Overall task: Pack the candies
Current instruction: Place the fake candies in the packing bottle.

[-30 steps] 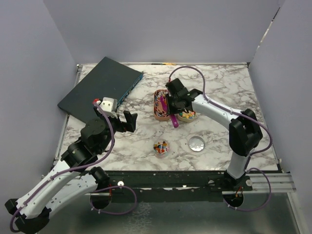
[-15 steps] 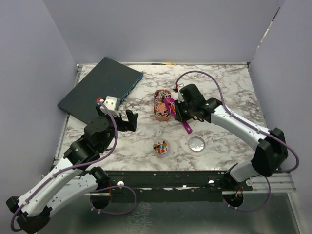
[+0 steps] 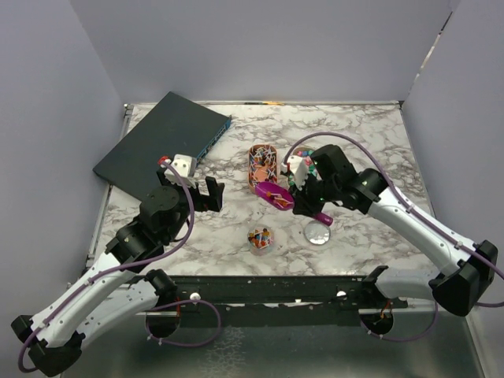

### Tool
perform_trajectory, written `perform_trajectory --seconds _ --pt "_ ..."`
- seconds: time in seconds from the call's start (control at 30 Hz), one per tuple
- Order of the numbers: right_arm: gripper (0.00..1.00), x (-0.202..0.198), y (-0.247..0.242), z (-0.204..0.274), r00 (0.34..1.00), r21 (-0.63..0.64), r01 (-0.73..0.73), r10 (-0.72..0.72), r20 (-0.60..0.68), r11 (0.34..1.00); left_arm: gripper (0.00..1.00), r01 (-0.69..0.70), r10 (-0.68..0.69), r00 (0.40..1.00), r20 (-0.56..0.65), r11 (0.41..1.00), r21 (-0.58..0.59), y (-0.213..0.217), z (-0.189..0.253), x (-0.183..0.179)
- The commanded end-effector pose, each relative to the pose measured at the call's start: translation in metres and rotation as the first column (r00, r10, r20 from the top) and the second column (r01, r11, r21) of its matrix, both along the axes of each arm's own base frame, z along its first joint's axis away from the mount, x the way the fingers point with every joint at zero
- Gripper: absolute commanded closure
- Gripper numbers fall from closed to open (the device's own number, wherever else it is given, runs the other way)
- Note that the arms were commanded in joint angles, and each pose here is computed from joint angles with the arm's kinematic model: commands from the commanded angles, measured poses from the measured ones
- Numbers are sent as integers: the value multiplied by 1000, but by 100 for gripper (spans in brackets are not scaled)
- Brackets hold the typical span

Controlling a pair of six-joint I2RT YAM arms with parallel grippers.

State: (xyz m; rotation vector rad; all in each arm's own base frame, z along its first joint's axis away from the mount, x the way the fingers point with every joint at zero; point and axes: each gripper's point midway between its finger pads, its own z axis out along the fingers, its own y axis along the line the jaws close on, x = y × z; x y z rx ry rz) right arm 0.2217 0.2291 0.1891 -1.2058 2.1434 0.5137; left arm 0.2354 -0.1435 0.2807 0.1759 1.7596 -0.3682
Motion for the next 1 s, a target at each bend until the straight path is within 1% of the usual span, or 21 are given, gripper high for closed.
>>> perform_trajectory --seconds 0.0,0.1,0.2,0.27,0.47,0.67,0.87,0.97 --pt "99 -45 -5 -4 968 -35 -249 247 -34 968 1 -8 9 1000 -7 1000 22 4 -6 0" --pt "100 -58 -11 -15 950 -101 -311 305 -68 945 1 -7 7 1000 -5 1000 20 4 -5 0" --pt "99 -76 -10 -28 915 -146 -399 384 -122 905 1 -5 5 1000 -5 1000 18 4 -5 0" --pt "100 -80 -9 -35 903 -177 -426 404 -145 887 1 -4 4 1000 -3 1000 16 4 -4 -1" --pt "100 -83 -13 -48 888 -269 -456 412 -206 848 1 -5 5 1000 6 1000 8 5 -2 -2" --pt "100 -81 -24 -49 892 -380 -450 387 -233 808 1 -4 4 1000 13 1000 1 6 1 -4" --pt "100 -78 -33 -44 901 -455 -435 370 -229 777 1 -2 2 1000 16 1000 -4 6 2 -4" --pt "99 -75 -39 -42 907 -510 -421 357 -224 750 1 -1 1 1000 16 1000 -5 6 2 -5"
